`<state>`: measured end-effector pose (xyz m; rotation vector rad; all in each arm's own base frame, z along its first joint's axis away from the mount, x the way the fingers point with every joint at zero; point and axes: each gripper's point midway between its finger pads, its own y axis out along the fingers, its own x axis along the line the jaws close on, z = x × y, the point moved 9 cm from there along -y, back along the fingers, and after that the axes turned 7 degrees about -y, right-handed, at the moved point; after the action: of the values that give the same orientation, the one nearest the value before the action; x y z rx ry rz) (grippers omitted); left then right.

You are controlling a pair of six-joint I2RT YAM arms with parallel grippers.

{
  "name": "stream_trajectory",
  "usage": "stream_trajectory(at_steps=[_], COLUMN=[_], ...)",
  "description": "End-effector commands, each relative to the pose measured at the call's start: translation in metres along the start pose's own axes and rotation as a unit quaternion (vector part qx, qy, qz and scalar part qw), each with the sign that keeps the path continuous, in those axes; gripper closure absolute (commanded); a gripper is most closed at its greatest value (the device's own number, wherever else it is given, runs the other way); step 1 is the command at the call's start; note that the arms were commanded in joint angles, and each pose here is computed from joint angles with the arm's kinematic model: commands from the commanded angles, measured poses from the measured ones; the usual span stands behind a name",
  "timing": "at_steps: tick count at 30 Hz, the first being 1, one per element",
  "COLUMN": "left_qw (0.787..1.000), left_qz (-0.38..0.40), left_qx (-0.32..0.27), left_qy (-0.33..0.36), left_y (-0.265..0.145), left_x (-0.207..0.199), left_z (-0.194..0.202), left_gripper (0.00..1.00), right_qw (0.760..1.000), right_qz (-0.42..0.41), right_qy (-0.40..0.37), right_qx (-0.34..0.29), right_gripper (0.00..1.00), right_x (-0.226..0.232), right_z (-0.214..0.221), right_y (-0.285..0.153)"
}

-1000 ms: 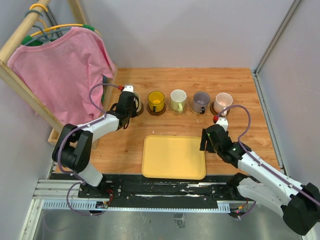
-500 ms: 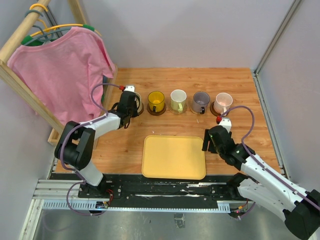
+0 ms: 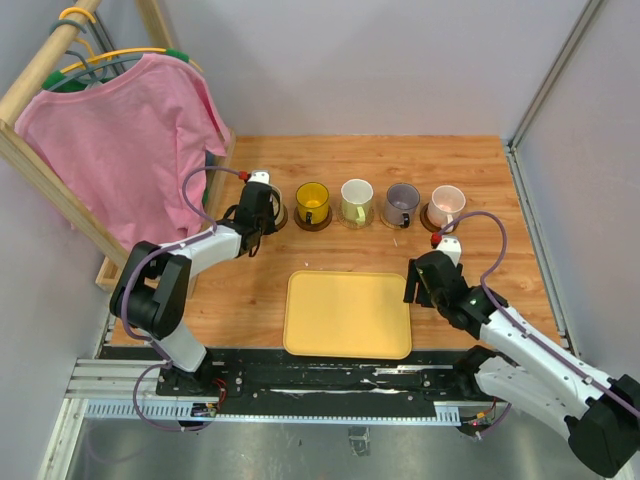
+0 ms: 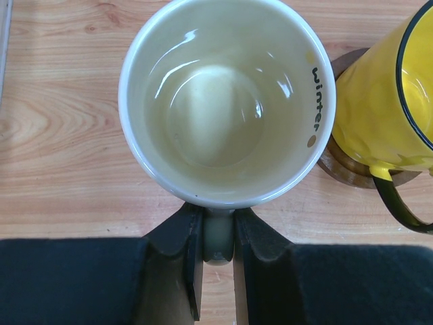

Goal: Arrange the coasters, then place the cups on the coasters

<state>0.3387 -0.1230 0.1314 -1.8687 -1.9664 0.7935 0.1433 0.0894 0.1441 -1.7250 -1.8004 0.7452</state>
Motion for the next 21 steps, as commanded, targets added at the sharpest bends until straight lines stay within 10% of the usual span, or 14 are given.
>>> stream_trajectory(at_steps=[1, 21], left_qw=[0.997, 0.998], left_qz=[0.001, -0.012], left_qx=[-0.069, -0.063], left_qy=[-0.019, -0.018], left_y=[0.0, 0.0056], left_x=[-0.0061, -0.0038], left_z=[-0.0337, -0.0286], left_gripper=[1.0, 0.97], right_qw=[1.0, 1.0], right_qz=[0.001, -0.001], right_qy=[0.001, -0.003], right_qx=[-0.004, 0.008], right_gripper=[0.3, 0.3], right_x=[0.0021, 0.0046], right_z=[-0.0029, 0.0005], right_y=[-0.0019, 0.0042])
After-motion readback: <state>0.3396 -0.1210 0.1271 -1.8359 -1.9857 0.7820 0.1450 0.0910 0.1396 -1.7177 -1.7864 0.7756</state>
